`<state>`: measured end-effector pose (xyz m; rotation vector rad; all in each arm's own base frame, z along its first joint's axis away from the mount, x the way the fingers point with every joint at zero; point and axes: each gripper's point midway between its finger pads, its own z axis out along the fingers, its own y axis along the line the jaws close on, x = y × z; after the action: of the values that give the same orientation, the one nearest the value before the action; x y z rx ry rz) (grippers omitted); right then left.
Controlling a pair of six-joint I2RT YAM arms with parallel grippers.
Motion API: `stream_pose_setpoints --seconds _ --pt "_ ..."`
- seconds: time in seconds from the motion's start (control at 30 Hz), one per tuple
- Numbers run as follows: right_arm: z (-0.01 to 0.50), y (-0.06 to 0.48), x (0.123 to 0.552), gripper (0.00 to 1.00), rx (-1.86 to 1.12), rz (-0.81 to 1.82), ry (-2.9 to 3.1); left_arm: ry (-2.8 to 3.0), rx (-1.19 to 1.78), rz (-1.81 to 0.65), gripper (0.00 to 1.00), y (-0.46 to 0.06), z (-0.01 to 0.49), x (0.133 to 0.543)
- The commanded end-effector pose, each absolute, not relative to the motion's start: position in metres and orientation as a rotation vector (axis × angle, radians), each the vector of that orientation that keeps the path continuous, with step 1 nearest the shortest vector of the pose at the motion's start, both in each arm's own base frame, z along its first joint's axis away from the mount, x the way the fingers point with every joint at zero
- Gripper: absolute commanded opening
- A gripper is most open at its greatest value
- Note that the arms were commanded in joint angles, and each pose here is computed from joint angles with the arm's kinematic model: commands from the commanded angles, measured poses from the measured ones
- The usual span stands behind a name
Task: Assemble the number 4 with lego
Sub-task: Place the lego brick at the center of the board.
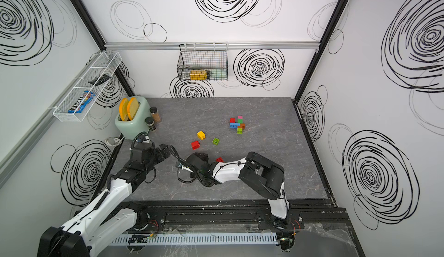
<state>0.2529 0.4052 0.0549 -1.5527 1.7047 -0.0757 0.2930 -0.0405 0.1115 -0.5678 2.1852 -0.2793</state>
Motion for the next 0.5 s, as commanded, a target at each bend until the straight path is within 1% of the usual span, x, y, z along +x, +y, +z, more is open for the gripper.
stream_pose_setpoints --seconds 0.0,0.13,0.27,0.37,0.4,0.47 --pt "0.083 0.408 0.222 0.97 -1.556 0.207 1.778 2.181 -0.504 -0.207 0.96 -0.054 0.114 0.294" --pt "0.118 0.386 0.227 0.97 -1.366 0.320 1.855 2.223 -0.357 -0.217 0.96 -0.088 0.106 0.291" --pt "0.156 0.342 0.248 0.97 -1.053 0.449 1.940 2.300 -0.244 -0.368 0.96 -0.126 0.090 0.287" --pt "0.189 0.298 0.267 0.97 -0.764 0.477 1.932 2.278 0.004 -0.496 0.96 -0.171 0.097 0.280" --pt "0.201 0.280 0.275 0.97 -0.644 0.454 1.914 2.254 0.091 -0.517 0.96 -0.186 0.099 0.276" --pt "0.214 0.251 0.280 0.97 -0.503 0.426 1.871 2.223 0.230 -0.520 0.96 -0.206 0.098 0.269"
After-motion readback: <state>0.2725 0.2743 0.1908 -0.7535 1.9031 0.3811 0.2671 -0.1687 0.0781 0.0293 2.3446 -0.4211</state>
